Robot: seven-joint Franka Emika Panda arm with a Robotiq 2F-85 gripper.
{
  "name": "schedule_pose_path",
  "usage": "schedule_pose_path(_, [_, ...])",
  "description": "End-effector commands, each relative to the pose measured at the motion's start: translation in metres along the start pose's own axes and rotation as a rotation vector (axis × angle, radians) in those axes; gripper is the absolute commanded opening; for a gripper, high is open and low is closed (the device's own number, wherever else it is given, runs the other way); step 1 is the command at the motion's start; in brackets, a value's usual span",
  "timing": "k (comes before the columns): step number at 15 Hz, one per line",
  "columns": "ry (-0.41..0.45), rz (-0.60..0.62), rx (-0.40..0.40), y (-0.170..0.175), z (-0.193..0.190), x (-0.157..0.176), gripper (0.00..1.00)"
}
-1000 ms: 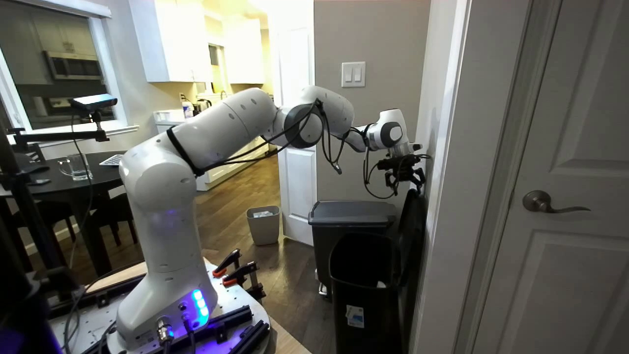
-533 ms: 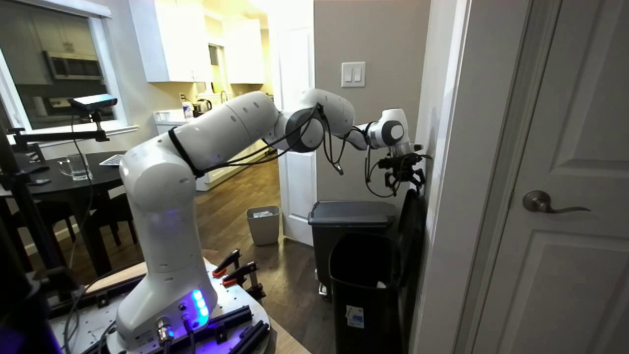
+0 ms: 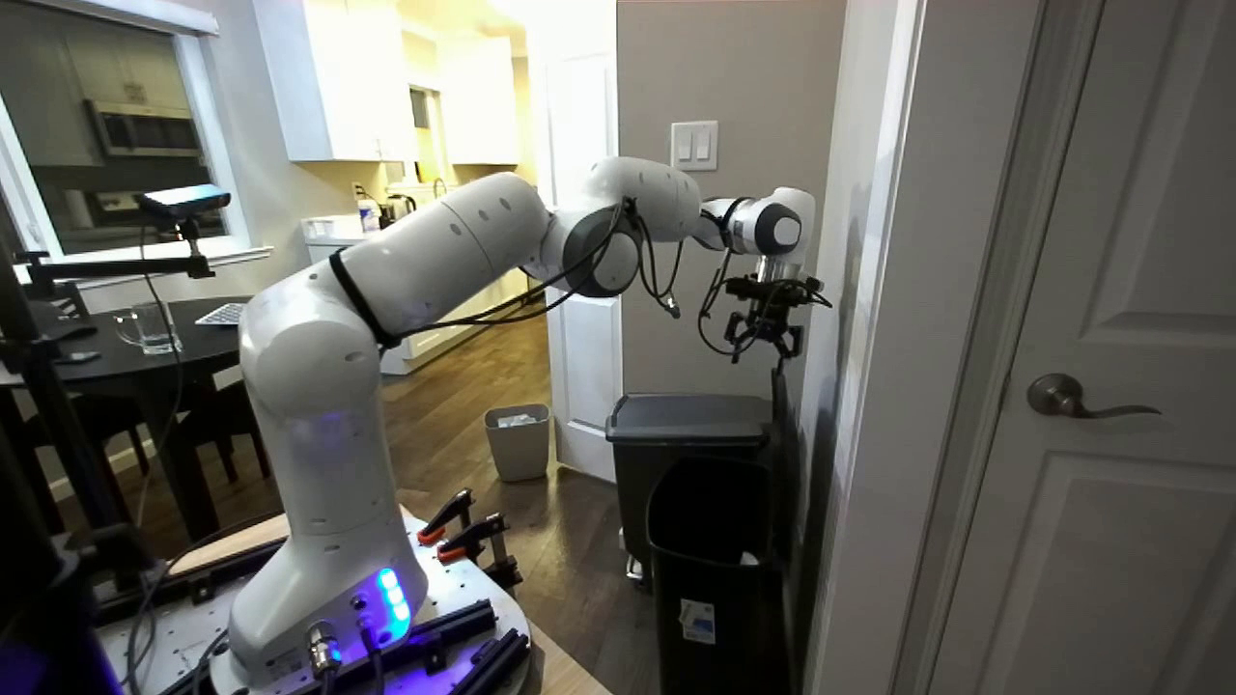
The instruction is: Close the black bin.
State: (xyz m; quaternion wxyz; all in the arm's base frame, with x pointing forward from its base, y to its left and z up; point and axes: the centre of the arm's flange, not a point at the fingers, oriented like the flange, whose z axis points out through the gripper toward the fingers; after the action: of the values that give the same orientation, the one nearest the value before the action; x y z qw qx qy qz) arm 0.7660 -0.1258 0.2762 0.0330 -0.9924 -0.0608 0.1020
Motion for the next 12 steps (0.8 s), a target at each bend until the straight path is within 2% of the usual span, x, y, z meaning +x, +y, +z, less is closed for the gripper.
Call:
schedule_pose_path(1, [-0.082,0.039,0.177,0.004,-0.025,0.0,1.0])
schedule_pose_path(6, [-0.189,0.114,0.384,-0.003,-0.031,-0.015,1.0])
schedule_pose_path(9, [-0.218,0.175,0.506,-0.007,-0.032,-0.019,1.0])
schedule_pose_path(10, [-0.203,0.126,0.417,-0.015,-0.019,-0.04,1.0])
schedule_pose_path(12, [-0.208,0.148,0.457,-0.015,-0.019,-0.041,1.0])
